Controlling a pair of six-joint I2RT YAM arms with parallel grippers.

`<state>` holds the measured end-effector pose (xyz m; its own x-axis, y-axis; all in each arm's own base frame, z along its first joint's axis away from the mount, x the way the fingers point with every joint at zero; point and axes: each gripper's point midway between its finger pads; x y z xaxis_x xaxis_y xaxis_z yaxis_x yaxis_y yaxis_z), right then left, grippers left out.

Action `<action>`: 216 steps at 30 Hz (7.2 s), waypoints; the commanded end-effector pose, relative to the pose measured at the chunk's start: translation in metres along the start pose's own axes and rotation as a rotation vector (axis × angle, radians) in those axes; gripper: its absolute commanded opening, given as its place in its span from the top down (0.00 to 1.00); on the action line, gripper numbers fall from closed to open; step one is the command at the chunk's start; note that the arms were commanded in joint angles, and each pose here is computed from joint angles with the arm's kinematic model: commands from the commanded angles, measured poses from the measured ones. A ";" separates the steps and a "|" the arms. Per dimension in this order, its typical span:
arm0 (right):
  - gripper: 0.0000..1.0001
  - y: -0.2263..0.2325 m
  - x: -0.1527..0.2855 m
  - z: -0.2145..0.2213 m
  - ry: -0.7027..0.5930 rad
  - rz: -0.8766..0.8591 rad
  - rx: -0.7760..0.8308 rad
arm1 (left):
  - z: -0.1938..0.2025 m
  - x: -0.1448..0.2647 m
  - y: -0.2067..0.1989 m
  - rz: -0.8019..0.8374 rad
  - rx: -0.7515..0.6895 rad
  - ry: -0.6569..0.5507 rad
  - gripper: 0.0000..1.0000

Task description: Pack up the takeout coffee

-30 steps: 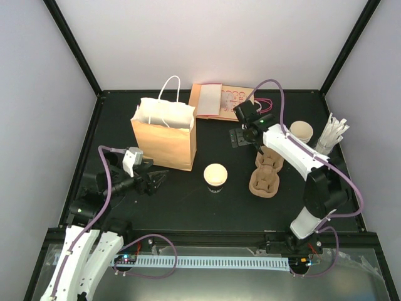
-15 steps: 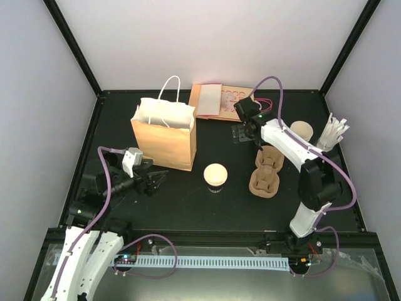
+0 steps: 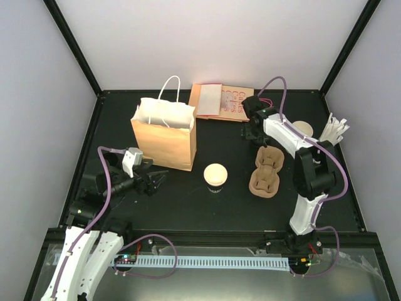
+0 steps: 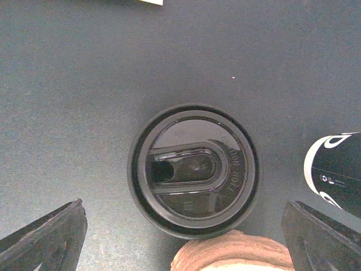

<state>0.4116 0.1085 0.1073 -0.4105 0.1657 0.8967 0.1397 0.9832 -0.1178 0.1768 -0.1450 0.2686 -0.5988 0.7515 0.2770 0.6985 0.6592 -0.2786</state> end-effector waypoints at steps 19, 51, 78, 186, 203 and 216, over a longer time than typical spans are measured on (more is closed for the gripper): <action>0.06 -0.010 -0.021 -0.011 0.017 0.026 -0.059 | -0.004 -0.001 0.000 0.001 -0.029 -0.015 0.01; 0.19 -0.016 -0.044 -0.012 0.054 0.080 -0.035 | -0.002 -0.002 0.001 0.001 -0.023 -0.007 0.01; 0.25 -0.001 0.032 -0.015 -0.058 -0.032 0.026 | -0.002 -0.004 0.002 0.001 -0.019 -0.002 0.01; 0.00 0.117 0.184 0.115 -0.462 -0.562 0.302 | 0.046 -0.076 0.017 -0.003 0.402 0.081 0.01; 0.02 0.124 0.186 0.135 -0.435 -0.687 0.347 | 0.050 -0.079 0.002 0.122 0.384 0.030 0.01; 0.00 0.138 0.156 0.164 -0.196 -0.626 0.408 | 0.054 -0.102 -0.002 0.168 0.390 0.086 0.15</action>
<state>0.2214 0.2814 0.1605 -0.4927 -0.4745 0.7295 -0.5173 0.8338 0.1930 0.2087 -0.2126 0.1647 -0.4355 0.8309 0.3463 0.5101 0.5447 -0.6656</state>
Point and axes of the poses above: each gripper's point midway between its finger pads, its own x axis back along the fingers, its own y axis along the line the jaws close on, z = x × y, and after that the axes turned 8 degrees about -x, right-handed
